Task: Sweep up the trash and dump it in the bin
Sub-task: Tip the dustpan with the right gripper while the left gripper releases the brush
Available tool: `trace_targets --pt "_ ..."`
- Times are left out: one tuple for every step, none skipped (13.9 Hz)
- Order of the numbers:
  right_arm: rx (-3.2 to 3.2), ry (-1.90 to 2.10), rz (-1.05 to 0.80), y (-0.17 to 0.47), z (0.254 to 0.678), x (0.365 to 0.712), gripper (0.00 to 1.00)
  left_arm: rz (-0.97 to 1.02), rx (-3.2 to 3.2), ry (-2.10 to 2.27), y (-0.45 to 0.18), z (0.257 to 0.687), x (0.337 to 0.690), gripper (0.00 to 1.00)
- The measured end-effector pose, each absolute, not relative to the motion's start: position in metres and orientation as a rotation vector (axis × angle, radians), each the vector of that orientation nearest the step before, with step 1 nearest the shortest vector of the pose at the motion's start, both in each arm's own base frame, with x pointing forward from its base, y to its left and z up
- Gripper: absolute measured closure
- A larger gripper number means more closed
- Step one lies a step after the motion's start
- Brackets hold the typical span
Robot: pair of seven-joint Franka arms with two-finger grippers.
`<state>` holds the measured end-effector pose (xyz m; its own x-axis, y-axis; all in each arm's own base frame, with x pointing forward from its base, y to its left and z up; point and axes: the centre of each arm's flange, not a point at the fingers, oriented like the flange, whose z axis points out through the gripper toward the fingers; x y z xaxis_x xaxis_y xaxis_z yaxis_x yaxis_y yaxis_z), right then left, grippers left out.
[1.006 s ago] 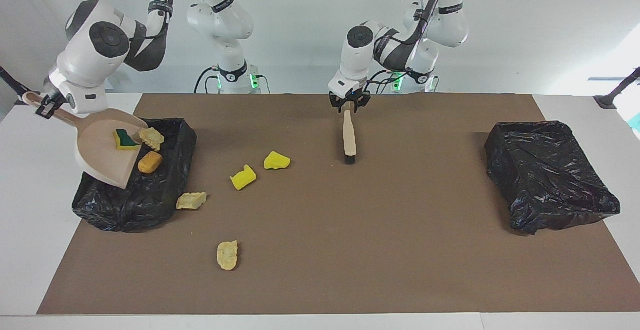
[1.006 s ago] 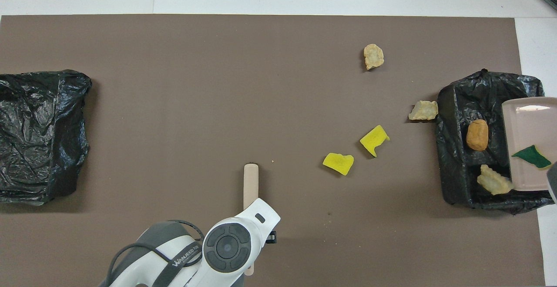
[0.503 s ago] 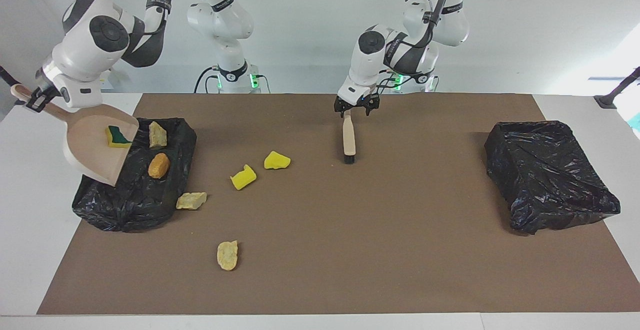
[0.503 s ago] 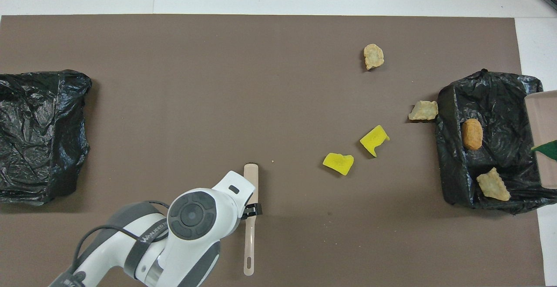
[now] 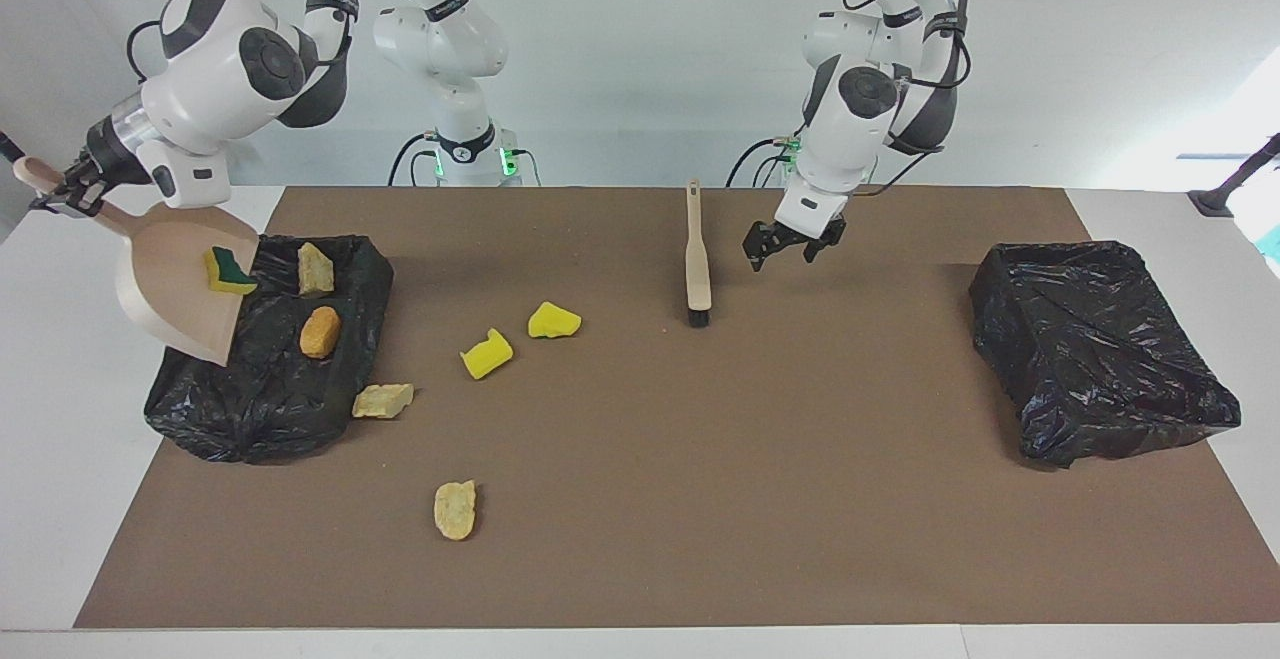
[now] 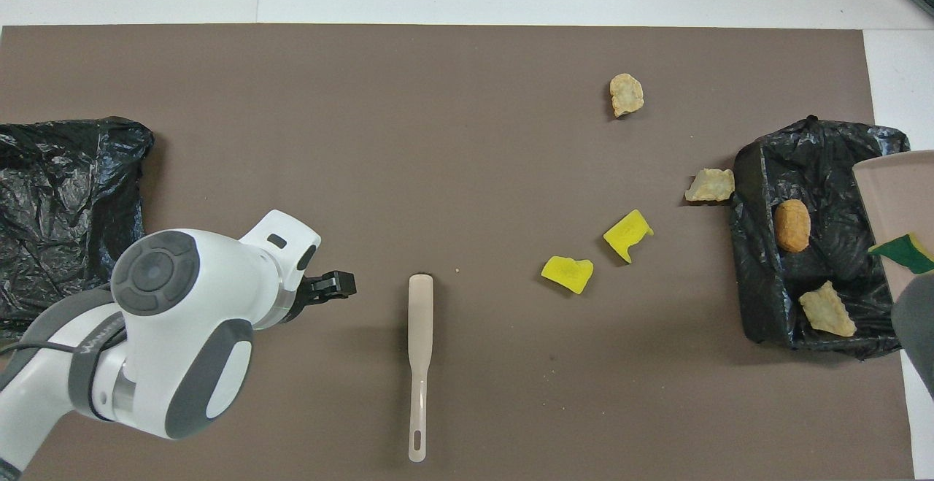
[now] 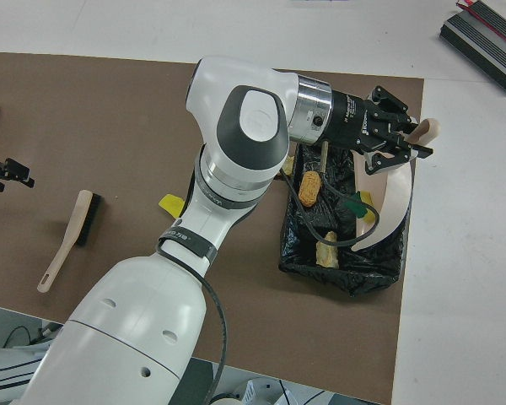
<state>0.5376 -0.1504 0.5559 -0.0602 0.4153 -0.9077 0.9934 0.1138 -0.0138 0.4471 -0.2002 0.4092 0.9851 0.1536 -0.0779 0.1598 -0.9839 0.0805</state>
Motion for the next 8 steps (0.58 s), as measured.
trace_targets --pt "1.384 1.594 -0.923 -0.147 0.562 0.541 0.68 -0.112 3.045 0.217 -0.187 0.412 0.450 0.00" --pt "1.362 1.596 -0.927 -0.146 0.572 0.543 0.68 -0.109 3.044 0.195 -0.174 0.416 0.454 0.00" --pt "1.347 1.600 -0.930 -0.147 0.582 0.544 0.68 -0.101 3.043 0.170 -0.161 0.420 0.457 0.00" --pt "1.335 1.604 -0.933 -0.148 0.592 0.544 0.68 -0.093 3.042 0.142 -0.147 0.425 0.460 0.00" --pt "1.327 1.607 -0.936 -0.149 0.597 0.544 0.68 -0.098 3.042 0.118 -0.130 0.429 0.462 0.00" --pt "1.326 1.608 -0.935 -0.149 0.599 0.543 0.68 -0.113 3.042 0.085 -0.111 0.433 0.463 0.00" --pt "1.337 1.614 -0.928 -0.149 0.598 0.544 0.68 -0.119 3.041 0.042 -0.090 0.436 0.465 0.00" --pt "1.365 1.628 -0.910 -0.149 0.595 0.543 0.68 -0.113 3.041 -0.005 -0.071 0.439 0.467 0.00"
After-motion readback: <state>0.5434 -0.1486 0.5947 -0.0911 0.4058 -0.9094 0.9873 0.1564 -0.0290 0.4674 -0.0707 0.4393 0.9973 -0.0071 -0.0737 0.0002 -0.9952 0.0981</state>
